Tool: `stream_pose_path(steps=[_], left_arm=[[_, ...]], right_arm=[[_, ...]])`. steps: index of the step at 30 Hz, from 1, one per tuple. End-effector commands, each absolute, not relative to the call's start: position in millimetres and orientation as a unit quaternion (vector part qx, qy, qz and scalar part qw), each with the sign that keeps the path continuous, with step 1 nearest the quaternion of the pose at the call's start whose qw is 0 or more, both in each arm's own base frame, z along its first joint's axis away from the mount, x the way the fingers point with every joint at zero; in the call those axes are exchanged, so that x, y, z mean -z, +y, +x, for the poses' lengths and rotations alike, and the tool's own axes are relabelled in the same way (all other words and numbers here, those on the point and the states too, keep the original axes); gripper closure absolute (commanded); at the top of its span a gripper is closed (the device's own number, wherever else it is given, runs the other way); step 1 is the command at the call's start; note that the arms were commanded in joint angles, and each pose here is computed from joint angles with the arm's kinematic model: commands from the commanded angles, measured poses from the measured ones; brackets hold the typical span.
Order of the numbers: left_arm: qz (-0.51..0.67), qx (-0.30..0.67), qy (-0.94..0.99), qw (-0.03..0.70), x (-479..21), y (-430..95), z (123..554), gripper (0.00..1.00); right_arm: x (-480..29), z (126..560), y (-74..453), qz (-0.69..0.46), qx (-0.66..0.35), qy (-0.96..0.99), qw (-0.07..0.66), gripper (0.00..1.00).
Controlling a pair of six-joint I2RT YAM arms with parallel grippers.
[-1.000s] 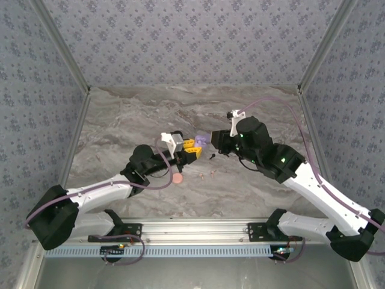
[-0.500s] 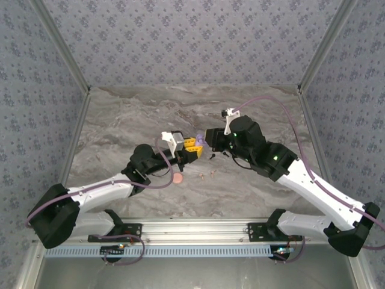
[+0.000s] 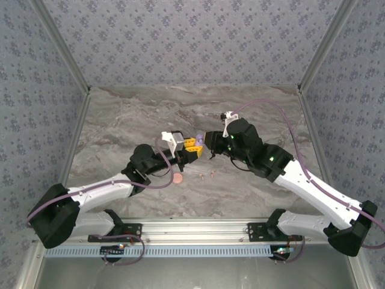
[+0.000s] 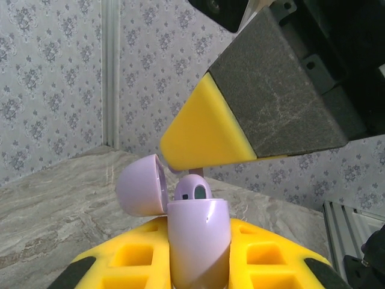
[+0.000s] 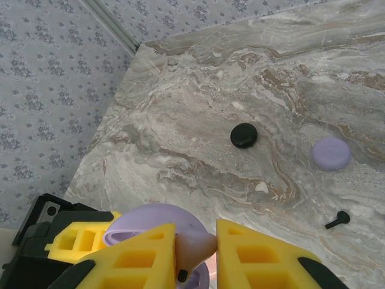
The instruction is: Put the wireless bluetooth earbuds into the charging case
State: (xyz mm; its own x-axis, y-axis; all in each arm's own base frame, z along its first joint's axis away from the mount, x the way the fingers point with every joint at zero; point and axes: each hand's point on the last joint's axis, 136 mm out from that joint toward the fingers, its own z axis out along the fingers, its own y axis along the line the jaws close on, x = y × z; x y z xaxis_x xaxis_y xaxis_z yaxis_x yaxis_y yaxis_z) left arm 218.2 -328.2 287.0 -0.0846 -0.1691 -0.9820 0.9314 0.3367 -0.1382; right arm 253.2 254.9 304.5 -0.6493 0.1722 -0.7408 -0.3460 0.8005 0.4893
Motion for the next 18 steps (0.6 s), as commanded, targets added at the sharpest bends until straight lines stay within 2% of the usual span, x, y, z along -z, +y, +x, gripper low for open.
stream_pose_path(steps=[1, 18], left_arm=[[0.332, 0.485, 0.532, 0.610, -315.8, -328.9, 213.3, 1.00], [0.328, 0.484, 0.532, 0.613, -316.4, -327.7, 213.9, 1.00]], right_arm=[[-304.7, 248.1, 259.8, -0.048, -0.330, 0.850, 0.407, 0.78], [-314.8, 239.6, 264.4, -0.049, -0.369, 0.836, 0.403, 0.78]])
